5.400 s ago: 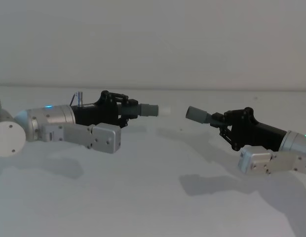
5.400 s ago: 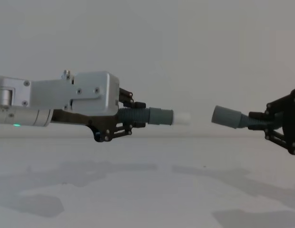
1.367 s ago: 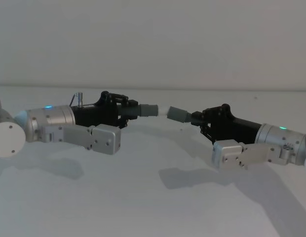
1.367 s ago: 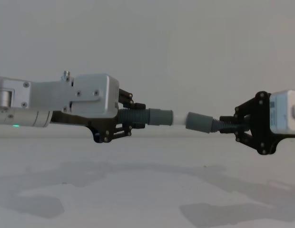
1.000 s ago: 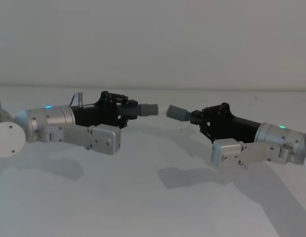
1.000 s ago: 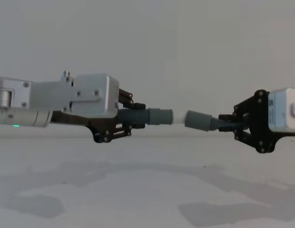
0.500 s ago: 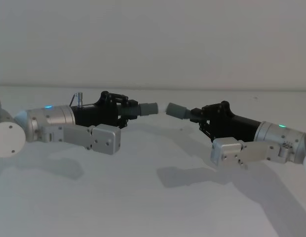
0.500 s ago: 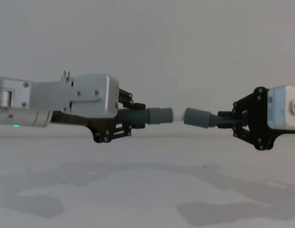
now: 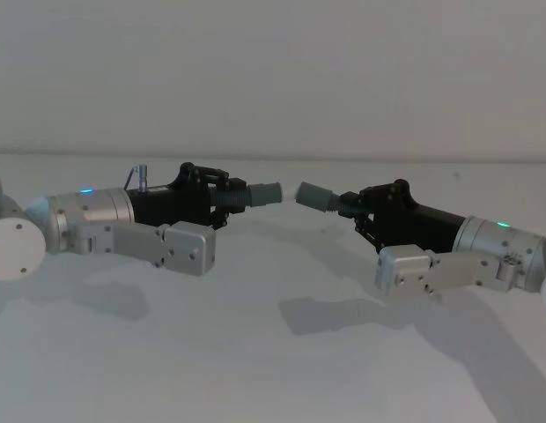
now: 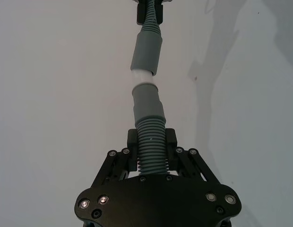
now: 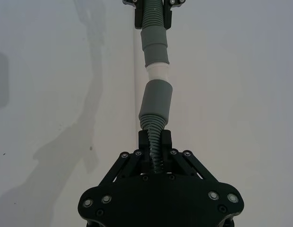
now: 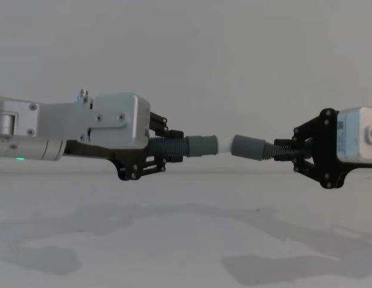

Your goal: Use both hands to pick up one end of the pipe from the table, align the ends, and insert them.

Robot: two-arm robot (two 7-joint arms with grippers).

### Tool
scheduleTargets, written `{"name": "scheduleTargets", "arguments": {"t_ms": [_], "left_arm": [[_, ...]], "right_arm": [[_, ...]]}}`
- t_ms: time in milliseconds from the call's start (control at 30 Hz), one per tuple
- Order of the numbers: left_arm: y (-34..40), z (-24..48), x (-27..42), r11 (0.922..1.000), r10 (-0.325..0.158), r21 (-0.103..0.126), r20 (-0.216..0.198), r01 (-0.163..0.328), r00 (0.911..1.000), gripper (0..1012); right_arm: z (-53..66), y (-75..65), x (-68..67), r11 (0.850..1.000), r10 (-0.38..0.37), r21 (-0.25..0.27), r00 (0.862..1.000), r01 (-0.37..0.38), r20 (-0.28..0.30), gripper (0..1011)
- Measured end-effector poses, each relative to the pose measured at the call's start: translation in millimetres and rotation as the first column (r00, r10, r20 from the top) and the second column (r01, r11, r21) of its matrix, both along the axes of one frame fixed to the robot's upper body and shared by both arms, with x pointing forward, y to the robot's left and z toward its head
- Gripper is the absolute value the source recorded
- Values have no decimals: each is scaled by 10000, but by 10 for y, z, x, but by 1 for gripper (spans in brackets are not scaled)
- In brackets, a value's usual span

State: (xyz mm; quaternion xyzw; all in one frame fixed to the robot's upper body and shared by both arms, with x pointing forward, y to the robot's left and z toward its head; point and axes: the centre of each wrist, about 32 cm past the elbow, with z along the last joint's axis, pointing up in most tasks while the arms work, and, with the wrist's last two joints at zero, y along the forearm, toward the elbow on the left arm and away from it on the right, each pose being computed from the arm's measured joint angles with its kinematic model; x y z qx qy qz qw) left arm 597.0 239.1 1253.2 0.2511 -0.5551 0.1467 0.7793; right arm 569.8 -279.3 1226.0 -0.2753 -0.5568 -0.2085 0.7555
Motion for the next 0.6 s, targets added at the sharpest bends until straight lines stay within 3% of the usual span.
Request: {"name": "scheduleTargets", "arguments": {"t_ms": [600], "left_arm": [[0, 0, 0, 10000, 0, -1, 0, 0, 10000, 322]], "right_arm": [[2, 1, -1, 10000, -4, 15, 10000, 4, 26, 125]]}}
